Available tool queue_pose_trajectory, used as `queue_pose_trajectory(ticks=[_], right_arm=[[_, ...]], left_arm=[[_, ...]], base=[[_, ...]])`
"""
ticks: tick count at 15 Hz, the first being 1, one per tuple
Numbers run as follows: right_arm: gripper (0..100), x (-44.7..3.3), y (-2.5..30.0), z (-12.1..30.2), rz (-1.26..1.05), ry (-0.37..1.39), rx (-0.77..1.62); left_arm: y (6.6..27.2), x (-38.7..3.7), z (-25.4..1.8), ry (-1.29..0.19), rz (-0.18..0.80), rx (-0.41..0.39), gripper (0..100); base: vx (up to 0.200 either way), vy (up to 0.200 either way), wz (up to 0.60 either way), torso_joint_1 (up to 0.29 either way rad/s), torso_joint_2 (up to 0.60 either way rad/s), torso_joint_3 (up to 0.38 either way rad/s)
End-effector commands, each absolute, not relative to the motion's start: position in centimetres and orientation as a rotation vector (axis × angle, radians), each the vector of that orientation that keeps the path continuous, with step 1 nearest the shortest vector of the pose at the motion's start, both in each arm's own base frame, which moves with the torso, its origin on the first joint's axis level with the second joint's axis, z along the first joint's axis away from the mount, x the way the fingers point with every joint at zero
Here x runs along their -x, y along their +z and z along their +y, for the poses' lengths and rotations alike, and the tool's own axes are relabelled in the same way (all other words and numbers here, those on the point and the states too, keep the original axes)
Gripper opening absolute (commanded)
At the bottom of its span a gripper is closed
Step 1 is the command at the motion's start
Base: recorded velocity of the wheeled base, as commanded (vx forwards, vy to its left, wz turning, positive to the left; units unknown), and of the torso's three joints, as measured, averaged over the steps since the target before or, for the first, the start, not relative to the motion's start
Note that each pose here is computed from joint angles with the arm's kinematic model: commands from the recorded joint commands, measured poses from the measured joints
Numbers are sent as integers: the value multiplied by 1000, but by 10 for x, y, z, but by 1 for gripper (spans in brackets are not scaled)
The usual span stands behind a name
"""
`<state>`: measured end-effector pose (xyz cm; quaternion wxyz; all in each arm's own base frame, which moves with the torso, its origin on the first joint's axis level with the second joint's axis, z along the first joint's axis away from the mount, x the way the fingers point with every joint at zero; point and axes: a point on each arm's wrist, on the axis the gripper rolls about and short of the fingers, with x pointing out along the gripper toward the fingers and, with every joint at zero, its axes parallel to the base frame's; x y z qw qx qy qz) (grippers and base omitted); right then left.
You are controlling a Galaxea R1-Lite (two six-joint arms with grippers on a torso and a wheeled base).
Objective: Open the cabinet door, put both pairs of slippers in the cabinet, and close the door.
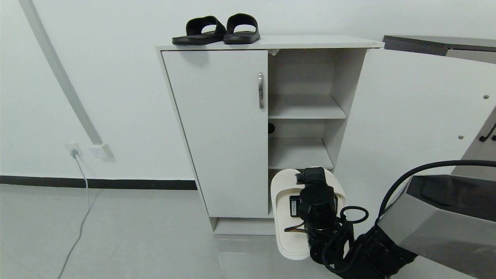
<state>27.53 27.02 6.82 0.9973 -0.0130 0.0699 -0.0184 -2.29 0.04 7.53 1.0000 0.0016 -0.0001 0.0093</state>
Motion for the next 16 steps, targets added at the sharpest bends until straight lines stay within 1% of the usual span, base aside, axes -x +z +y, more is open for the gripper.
queue_pose_trajectory(ticks=[1, 2, 5, 16], right_arm=[[0, -279, 64, 269, 144, -44, 32], [0, -282, 64, 271, 142, -41, 28], [0, -291, 48, 274, 158, -51, 44], [0, -294, 43, 271, 158, -61, 40]], left_arm=[[75, 23, 0, 18, 2, 2, 0], [75, 23, 0, 18, 2, 3, 0], [75, 23, 1, 20, 2, 2, 0], [75, 23, 1, 20, 2, 3, 0]], base=[[0, 0, 0, 0, 0, 0], [0, 0, 0, 0, 0, 0], [0, 0, 0, 0, 0, 0], [0, 0, 0, 0, 0, 0]])
